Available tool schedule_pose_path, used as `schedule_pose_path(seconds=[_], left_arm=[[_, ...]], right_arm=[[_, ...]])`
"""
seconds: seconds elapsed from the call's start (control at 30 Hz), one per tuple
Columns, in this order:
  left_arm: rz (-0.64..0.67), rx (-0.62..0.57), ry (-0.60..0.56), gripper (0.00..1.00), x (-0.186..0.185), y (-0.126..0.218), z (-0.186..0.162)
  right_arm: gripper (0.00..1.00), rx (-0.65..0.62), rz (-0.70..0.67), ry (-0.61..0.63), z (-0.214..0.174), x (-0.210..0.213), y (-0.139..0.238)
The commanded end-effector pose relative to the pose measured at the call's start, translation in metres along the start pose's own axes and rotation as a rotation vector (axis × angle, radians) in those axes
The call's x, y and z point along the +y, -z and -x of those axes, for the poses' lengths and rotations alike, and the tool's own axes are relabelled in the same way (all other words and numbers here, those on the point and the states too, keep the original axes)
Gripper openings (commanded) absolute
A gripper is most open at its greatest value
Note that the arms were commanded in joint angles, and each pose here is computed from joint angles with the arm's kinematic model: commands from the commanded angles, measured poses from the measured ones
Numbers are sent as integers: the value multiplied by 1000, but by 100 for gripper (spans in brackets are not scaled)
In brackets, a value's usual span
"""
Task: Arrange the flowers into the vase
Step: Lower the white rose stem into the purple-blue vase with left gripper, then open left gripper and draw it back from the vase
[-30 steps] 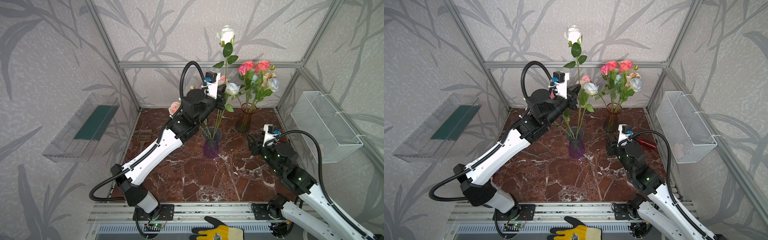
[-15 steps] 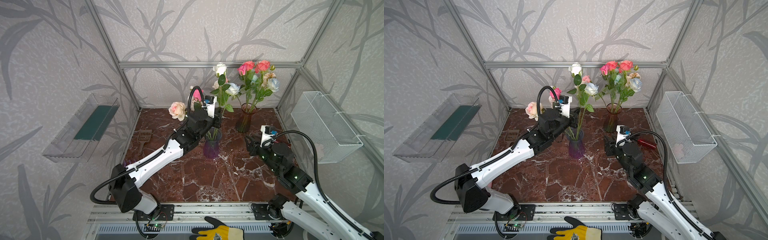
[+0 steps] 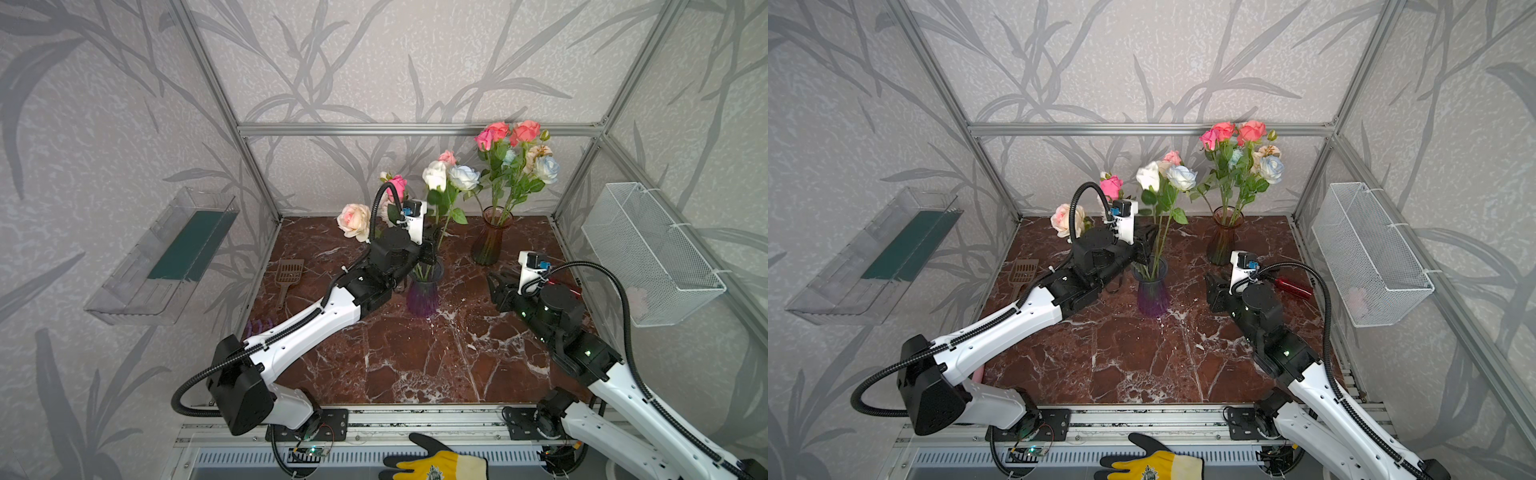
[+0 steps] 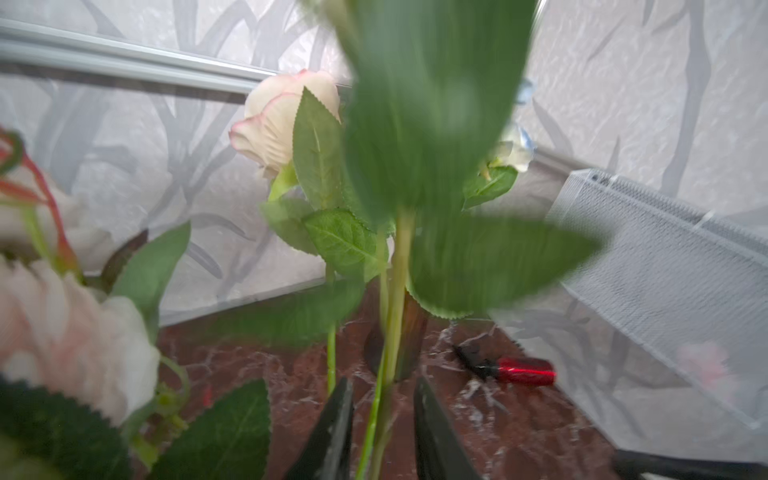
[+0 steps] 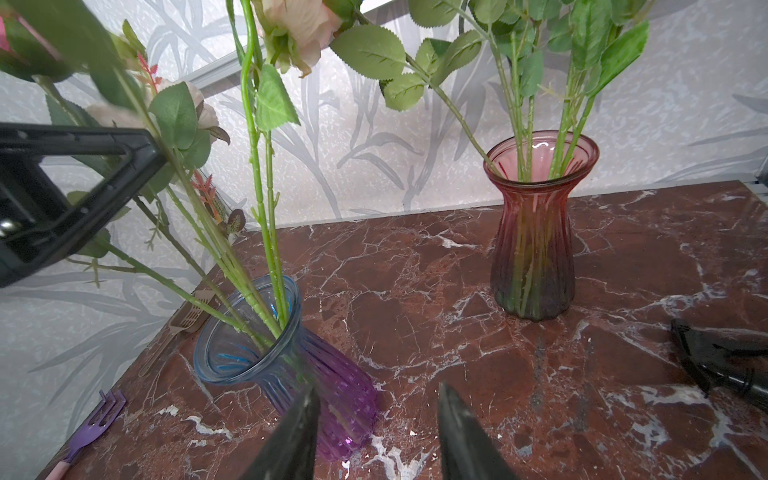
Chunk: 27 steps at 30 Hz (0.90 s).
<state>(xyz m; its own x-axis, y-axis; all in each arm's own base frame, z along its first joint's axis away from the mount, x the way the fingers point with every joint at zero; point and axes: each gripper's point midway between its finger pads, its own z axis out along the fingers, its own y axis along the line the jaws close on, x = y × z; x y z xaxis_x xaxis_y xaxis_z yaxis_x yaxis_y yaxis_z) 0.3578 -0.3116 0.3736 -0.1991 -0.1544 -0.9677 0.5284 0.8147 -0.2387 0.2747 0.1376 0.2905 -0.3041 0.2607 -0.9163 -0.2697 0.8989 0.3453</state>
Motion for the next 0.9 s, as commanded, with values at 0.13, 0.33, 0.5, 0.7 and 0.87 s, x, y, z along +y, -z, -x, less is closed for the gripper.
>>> schedule_pose_path(seconds=[0.13, 0.33, 0.5, 0.7, 0.87], left_arm=[[-28, -2, -13, 39, -8, 18, 11], [-68, 35, -70, 46, -21, 38, 22], [-69, 38, -106, 47, -20, 66, 37], [-63, 40, -135, 53, -17, 95, 54], [-18, 60, -174, 59, -5, 126, 65]], right_arm=[[47, -22, 16, -25, 3, 2, -1], [47, -26, 13, -18, 7, 2, 2], [47, -24, 16, -13, 9, 4, 1], [47, -23, 24, -5, 15, 8, 0], [48, -26, 38, 34, 29, 15, 6]])
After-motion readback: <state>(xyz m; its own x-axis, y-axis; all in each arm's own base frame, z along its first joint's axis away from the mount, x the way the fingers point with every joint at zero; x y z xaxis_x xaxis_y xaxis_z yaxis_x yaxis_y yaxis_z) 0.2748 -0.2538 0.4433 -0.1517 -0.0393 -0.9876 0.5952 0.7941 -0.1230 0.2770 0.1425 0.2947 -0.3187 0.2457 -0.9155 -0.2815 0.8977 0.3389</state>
